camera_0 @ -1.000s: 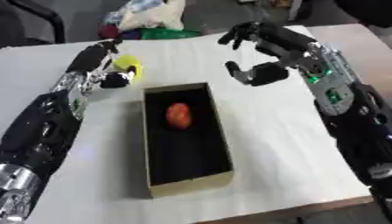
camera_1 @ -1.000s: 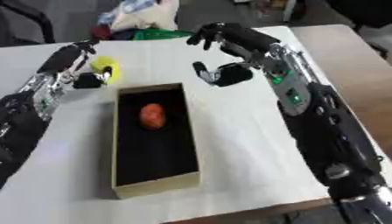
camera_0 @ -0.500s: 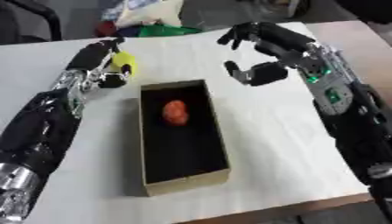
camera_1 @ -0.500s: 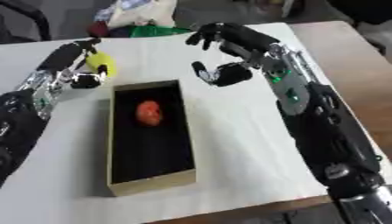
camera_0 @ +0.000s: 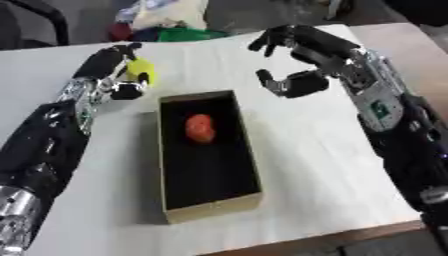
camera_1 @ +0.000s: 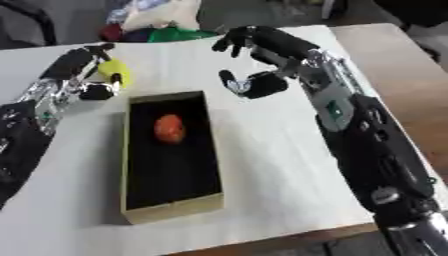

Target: Pick up objects on the table and place them in the box.

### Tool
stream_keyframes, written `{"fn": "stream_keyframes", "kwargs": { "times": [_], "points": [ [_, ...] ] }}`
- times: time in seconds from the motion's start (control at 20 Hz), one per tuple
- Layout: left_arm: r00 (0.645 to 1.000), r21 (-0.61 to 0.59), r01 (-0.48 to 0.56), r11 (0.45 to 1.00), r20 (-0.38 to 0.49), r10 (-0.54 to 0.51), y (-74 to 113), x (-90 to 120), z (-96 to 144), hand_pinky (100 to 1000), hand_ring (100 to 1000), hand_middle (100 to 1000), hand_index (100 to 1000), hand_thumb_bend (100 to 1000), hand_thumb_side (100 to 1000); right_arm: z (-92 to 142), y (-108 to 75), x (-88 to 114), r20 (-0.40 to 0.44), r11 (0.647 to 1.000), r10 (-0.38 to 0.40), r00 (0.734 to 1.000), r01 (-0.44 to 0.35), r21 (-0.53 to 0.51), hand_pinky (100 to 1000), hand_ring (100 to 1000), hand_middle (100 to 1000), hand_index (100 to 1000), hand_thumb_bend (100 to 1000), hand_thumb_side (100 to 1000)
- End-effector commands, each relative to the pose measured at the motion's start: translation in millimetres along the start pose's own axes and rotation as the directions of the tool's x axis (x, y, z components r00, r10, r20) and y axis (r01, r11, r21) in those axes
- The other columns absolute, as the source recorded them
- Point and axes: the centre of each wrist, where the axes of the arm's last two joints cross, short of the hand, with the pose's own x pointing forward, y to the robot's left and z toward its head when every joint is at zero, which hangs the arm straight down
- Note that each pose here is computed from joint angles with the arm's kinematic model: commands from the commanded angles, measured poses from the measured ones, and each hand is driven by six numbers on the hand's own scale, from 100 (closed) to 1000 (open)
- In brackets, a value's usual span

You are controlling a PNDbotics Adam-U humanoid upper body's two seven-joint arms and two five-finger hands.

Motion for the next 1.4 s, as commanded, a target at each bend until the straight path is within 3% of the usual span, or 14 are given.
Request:
{"fn": "stream_keyframes", "kwargs": {
  "times": [0.05, 0.15, 0.35, 0.45, 0.5, 0.6, 1.1, 1.4],
  "points": [
    [1.000, -0.007, 0.017, 1.000, 0.013, -0.017, 11.0, -2.7, -1.9, 736, 728, 757, 1000, 121, 422, 2.2, -13.7, -2.8, -0.005, 0.999, 0.028, 1.000, -0.028, -0.014, 804, 698, 752, 866, 100, 482],
    [1.000, -0.023, 0.020, 1.000, 0.020, -0.019, 10.3, -2.6, -1.8, 736, 726, 758, 1000, 120, 425, 2.1, -13.0, -3.1, -0.006, 1.000, 0.027, 1.000, -0.027, -0.012, 804, 698, 751, 866, 100, 482],
    [0.999, -0.021, 0.009, 1.000, 0.032, -0.008, 10.0, -2.2, -1.6, 590, 564, 658, 1000, 100, 266, 2.3, -11.9, -3.5, -0.007, 1.000, 0.024, 1.000, -0.024, -0.009, 804, 698, 752, 866, 100, 483],
    [0.999, -0.004, 0.000, 1.000, 0.042, 0.000, 11.3, -2.0, -1.8, 557, 525, 625, 1000, 100, 220, 2.5, -11.7, -3.9, -0.009, 1.000, 0.023, 1.000, -0.023, -0.009, 804, 698, 752, 866, 100, 482],
    [0.999, 0.011, 0.000, 1.000, 0.048, -0.001, 12.9, -1.7, -2.0, 537, 498, 590, 1000, 100, 149, 2.7, -11.6, -4.1, -0.010, 1.000, 0.022, 1.000, -0.022, -0.009, 804, 698, 752, 866, 100, 479],
    [0.998, 0.042, 0.007, 0.999, 0.058, -0.009, 15.0, -1.1, -2.3, 520, 474, 563, 1000, 100, 128, 3.2, -11.4, -4.3, -0.012, 1.000, 0.022, 1.000, -0.022, -0.011, 803, 697, 751, 866, 100, 479],
    [0.995, 0.161, -0.014, 0.987, 0.095, -0.001, 23.4, 0.5, -3.6, 447, 406, 468, 1000, 100, 173, 5.0, -8.3, -5.1, -0.018, 1.000, 0.014, 1.000, -0.014, -0.008, 802, 697, 751, 864, 100, 470],
    [0.989, 0.211, -0.045, 0.977, 0.147, 0.013, 40.3, 2.0, -5.3, 432, 394, 454, 1000, 100, 184, 6.7, -5.1, -6.4, -0.024, 1.000, 0.012, 1.000, -0.012, -0.003, 803, 699, 752, 864, 100, 460]
  ]
}}
